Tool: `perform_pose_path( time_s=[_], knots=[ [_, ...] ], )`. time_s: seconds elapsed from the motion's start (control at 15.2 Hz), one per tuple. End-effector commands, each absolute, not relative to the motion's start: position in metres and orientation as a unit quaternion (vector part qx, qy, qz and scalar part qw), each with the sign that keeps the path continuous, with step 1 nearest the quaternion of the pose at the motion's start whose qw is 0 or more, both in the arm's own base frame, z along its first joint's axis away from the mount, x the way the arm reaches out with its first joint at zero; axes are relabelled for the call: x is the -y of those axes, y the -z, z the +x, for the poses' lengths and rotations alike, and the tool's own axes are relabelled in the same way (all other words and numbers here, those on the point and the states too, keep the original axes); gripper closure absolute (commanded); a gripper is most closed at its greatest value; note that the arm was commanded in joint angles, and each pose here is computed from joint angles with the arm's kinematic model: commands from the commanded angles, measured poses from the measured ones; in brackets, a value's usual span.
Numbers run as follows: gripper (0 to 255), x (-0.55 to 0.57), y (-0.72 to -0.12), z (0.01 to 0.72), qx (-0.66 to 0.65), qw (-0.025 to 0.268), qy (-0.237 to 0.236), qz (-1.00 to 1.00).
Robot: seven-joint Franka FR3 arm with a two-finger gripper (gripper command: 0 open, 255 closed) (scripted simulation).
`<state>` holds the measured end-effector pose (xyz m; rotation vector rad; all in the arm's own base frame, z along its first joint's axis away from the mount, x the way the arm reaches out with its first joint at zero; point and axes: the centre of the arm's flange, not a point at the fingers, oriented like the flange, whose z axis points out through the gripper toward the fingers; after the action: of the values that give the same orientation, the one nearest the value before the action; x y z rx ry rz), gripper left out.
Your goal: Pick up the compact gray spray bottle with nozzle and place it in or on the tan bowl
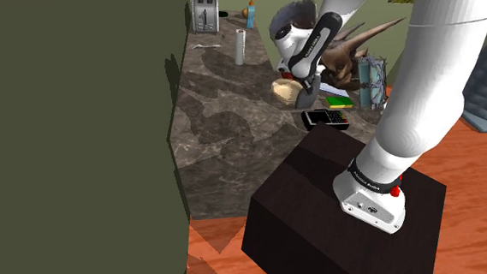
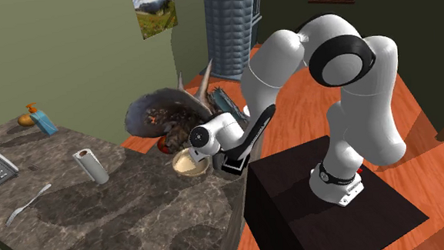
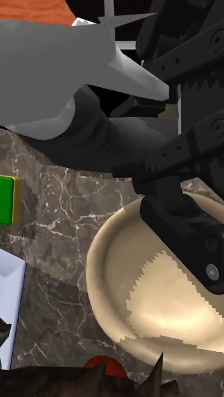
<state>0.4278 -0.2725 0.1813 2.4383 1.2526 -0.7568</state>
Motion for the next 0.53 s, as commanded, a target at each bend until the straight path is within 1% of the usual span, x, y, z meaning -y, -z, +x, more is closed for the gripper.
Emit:
perform_pose_path(
  time_s=[0.0, 0.46],
  knots=[
    [255, 0.274, -0.193, 0.428, -0.435, 0.149, 0.263, 0.848],
    [255, 0.274, -0.230, 0.428, -0.435, 0.149, 0.263, 0.848]
  ],
)
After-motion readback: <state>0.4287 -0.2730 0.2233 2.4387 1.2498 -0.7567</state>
